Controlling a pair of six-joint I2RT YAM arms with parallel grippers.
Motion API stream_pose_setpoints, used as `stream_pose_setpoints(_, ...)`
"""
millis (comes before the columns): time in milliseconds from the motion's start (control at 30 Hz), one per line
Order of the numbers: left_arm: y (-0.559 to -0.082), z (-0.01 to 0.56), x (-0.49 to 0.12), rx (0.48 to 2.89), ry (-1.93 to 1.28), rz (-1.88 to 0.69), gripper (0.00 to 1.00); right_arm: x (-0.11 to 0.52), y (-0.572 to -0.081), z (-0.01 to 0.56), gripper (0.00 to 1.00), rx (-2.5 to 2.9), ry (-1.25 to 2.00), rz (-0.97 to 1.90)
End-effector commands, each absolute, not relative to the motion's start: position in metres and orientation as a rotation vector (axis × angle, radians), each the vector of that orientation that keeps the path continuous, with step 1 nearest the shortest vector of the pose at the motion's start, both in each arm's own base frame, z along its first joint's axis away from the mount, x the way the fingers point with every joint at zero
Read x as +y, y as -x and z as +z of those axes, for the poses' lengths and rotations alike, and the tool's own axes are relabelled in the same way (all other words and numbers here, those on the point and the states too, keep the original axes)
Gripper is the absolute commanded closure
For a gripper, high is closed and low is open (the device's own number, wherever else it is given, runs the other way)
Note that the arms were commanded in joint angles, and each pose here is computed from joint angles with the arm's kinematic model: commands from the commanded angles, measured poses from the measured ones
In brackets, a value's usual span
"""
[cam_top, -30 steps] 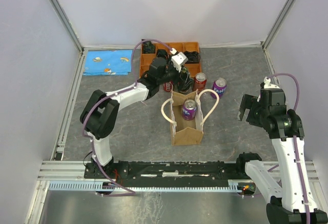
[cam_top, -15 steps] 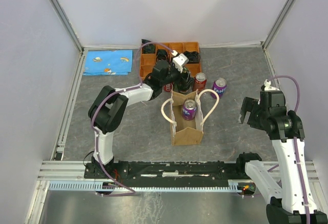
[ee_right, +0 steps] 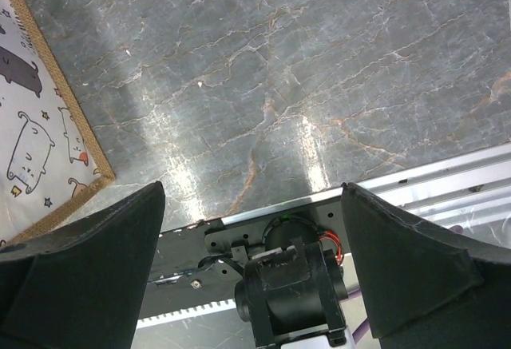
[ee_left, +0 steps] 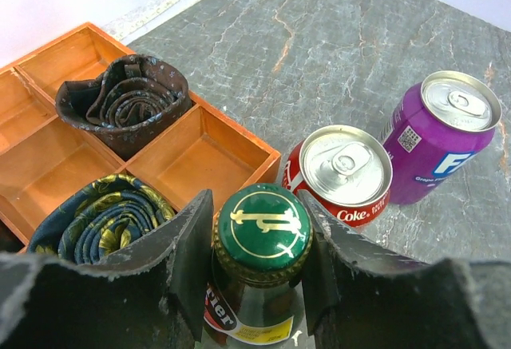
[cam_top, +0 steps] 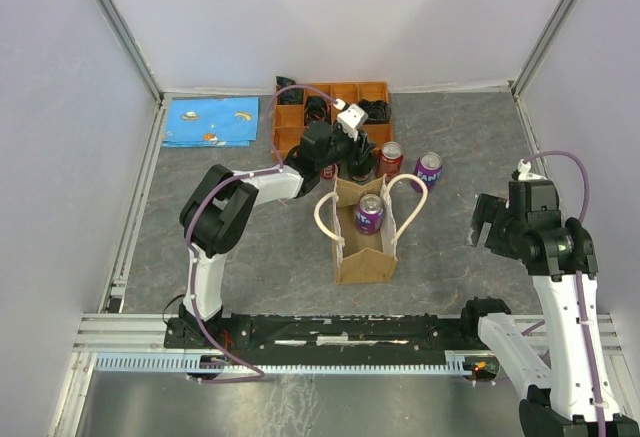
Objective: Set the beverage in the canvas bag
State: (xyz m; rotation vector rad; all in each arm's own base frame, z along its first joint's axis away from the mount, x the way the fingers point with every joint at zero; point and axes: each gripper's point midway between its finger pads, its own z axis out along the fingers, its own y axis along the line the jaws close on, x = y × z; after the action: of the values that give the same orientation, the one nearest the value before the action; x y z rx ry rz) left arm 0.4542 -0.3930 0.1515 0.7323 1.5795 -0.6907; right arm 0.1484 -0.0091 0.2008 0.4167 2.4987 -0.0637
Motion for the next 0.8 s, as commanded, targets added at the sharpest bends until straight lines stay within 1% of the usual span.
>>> stream_pose_setpoints(0, -0.462, 0.189, -0.405, 1.476, -0.654, -0.727, 0.96, -0.015, -0.149, 0.22, 0.01, 2.44, -0.445, -0.085)
stream_pose_setpoints(67, -0.462, 0.197, -0.405, 1.463, -0.647, -0.733, 0.97, -0.015, -0.148, 0.221, 0.01, 2.439, -0.444, -0.085)
stream_pose_setpoints(433, -0.461, 0.284, -0.399, 1.35, -0.662, -0.666, 0.97, -0.011, -0.155, 0.216, 0.01, 2.425, -0.452, -0.052)
stream_pose_setpoints(767, -0.439, 0.352, -0.396, 1.268, -0.685, -0.722, 0.97, -0.003, -0.165, 0.21, 0.01, 2.417, -0.455, 0.004)
